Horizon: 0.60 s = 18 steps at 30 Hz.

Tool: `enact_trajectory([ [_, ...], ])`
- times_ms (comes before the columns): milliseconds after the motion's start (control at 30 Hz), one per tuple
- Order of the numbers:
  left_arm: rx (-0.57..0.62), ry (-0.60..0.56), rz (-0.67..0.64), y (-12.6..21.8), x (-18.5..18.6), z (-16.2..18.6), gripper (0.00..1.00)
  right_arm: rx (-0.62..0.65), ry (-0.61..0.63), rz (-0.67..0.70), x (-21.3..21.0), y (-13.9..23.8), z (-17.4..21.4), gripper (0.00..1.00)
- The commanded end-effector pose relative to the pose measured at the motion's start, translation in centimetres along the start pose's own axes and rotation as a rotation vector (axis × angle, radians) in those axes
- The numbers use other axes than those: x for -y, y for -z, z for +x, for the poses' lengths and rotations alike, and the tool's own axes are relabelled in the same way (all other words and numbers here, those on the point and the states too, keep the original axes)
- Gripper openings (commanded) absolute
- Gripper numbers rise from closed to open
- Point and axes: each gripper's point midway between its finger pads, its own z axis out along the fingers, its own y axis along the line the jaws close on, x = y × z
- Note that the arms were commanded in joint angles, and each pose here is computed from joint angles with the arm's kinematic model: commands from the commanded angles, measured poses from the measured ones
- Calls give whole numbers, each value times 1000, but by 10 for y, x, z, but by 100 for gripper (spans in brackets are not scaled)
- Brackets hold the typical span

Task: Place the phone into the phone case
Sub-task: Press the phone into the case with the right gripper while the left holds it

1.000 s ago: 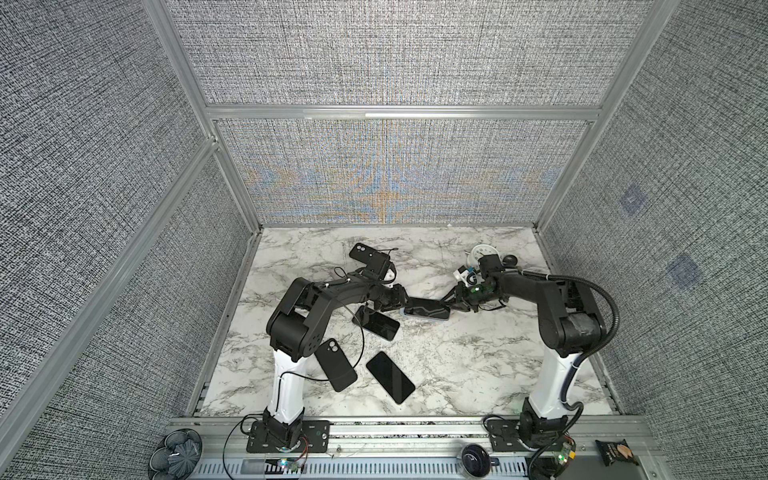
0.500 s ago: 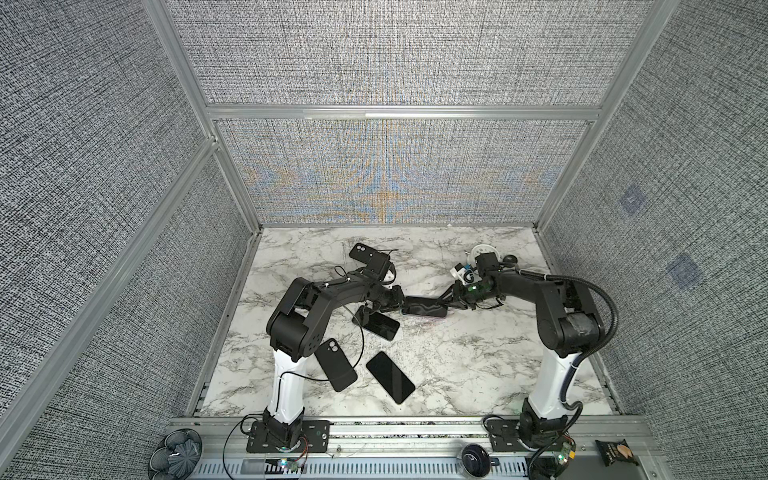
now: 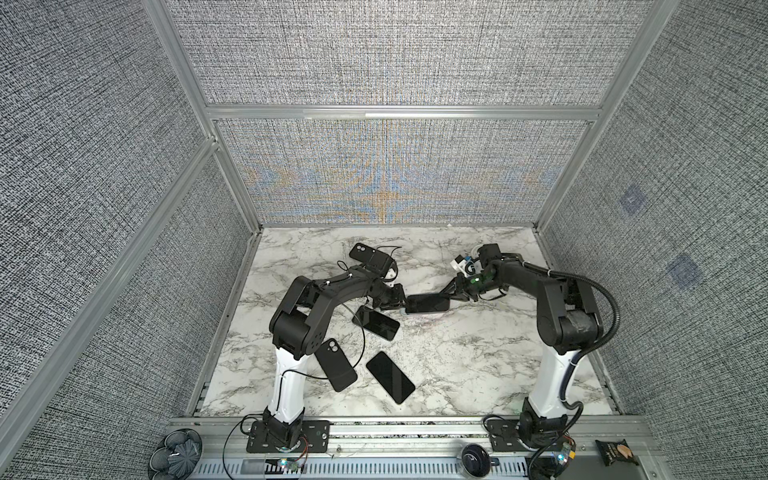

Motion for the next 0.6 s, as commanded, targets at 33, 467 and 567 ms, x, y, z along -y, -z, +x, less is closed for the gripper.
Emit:
enact_trajectory([
  [33, 1, -19, 9, 0, 2, -4, 38, -61, -7, 68, 10, 3, 9, 1],
  [467, 13, -25, 39, -2, 8, -12, 38, -128, 107, 114, 11, 7, -7, 0],
  [567, 10, -21, 42, -5, 7, -13, 38, -138, 118, 90, 11, 3, -5, 0],
])
